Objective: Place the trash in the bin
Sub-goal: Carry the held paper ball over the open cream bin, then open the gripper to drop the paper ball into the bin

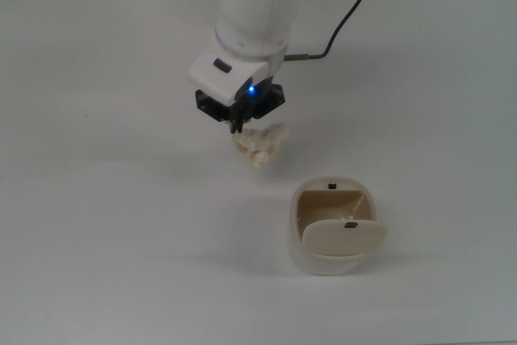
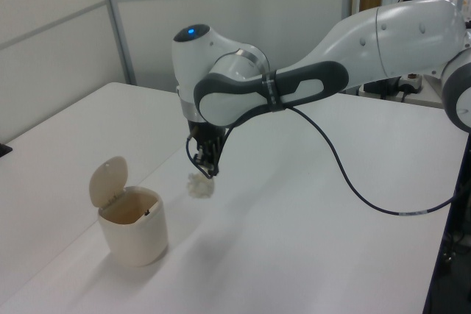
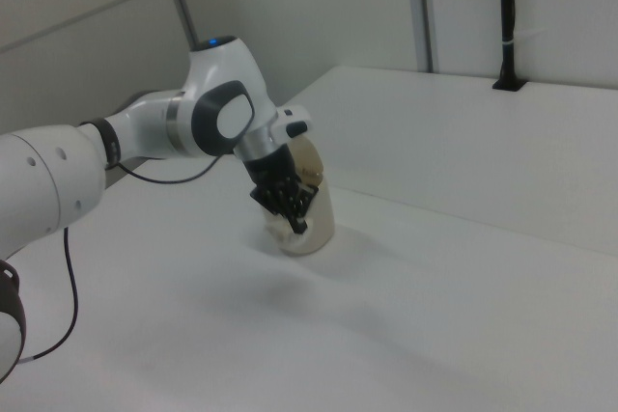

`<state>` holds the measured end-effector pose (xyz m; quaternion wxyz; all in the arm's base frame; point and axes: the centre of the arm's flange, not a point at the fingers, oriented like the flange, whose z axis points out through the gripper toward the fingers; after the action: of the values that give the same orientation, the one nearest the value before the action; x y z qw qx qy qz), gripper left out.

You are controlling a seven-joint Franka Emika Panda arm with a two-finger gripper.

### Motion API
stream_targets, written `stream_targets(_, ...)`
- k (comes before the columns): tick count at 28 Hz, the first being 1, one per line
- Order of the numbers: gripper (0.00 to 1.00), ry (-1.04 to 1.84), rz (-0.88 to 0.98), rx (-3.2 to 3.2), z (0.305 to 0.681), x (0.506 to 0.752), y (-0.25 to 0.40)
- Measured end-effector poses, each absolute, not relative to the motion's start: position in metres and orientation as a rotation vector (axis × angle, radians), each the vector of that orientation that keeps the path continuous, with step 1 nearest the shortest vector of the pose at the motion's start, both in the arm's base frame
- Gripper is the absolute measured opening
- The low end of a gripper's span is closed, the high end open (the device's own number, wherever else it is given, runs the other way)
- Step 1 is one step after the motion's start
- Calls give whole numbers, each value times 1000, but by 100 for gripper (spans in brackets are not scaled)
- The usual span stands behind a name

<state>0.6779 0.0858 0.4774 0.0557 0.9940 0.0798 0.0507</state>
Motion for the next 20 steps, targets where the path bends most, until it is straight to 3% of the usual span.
stream_targets(11, 4, 239, 751, 3047, 512, 702, 142)
stream_targets(18, 6, 214, 893, 3061, 487, 714, 165)
stream_targets(20, 17, 214, 882, 3067, 474, 718, 167)
